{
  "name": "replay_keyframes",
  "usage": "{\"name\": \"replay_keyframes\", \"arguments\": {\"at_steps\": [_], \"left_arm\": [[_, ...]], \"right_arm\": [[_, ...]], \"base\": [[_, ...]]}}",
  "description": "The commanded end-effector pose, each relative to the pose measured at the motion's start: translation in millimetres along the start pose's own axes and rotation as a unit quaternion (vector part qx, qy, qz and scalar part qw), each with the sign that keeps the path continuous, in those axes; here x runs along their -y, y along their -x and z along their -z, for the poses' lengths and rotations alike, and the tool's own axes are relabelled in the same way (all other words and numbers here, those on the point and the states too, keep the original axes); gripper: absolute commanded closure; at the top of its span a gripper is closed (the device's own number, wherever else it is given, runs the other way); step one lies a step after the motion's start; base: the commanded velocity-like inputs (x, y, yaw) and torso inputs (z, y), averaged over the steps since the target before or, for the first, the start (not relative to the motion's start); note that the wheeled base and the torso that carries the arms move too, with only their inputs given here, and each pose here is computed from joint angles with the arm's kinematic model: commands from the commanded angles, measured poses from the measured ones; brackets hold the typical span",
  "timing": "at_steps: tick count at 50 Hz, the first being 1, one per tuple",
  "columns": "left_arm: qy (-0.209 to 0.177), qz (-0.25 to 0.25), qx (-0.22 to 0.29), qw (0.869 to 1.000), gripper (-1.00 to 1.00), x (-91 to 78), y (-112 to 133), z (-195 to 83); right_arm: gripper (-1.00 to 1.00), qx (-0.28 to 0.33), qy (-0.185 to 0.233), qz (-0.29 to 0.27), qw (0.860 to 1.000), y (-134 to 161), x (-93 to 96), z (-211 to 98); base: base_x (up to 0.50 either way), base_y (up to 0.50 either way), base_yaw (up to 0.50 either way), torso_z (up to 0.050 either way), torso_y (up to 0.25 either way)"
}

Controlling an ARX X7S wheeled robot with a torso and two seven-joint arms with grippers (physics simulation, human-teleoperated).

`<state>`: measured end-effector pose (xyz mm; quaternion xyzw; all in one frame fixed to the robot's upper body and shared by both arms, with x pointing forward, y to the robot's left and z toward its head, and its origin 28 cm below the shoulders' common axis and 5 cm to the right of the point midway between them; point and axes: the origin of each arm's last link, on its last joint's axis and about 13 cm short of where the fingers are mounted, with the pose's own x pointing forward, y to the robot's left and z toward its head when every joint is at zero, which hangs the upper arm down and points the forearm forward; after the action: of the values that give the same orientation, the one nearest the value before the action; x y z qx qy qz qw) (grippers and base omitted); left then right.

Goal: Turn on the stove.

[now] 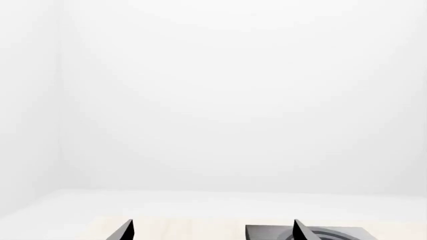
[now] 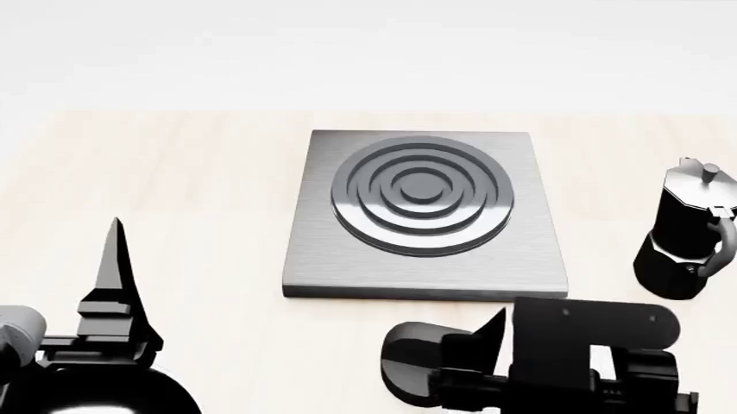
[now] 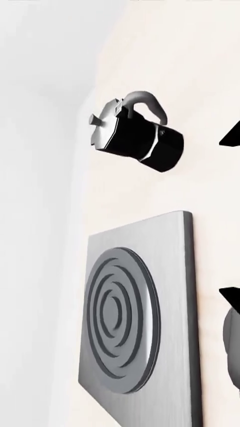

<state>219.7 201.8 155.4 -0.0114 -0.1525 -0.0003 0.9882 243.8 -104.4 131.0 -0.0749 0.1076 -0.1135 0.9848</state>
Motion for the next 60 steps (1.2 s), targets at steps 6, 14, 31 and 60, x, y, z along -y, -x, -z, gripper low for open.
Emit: {"name": "replay_keyframes", "arguments": {"at_steps": [6,14,31,60], "left_arm": [[0.001,0.0,0.0,1.0,-1.0,0.1,-1,0],[0.001,0.0,0.0,1.0,-1.0,0.2,0,1],[0.001,0.001,0.001,1.0,-1.0,0.2,-2,-9],[0.001,0.001,0.0,1.0,-1.0,0.1,-3,-9]], "right_arm": [[-1.0,0.037,0.009,-0.009,0.999,12,0.1,-13],[-1.0,0.054,0.008,-0.007,0.998,18,1.4,-20],[-1.0,0.083,0.011,-0.016,0.996,29,1.5,-29],[-1.0,0.132,0.033,-0.011,0.991,40,-0.6,-41]], "base": [[0.0,0.0,0.0,0.0,0.0],[0.0,0.0,0.0,0.0,0.0],[0.0,0.0,0.0,0.0,0.0],[0.0,0.0,0.0,0.0,0.0]]}}
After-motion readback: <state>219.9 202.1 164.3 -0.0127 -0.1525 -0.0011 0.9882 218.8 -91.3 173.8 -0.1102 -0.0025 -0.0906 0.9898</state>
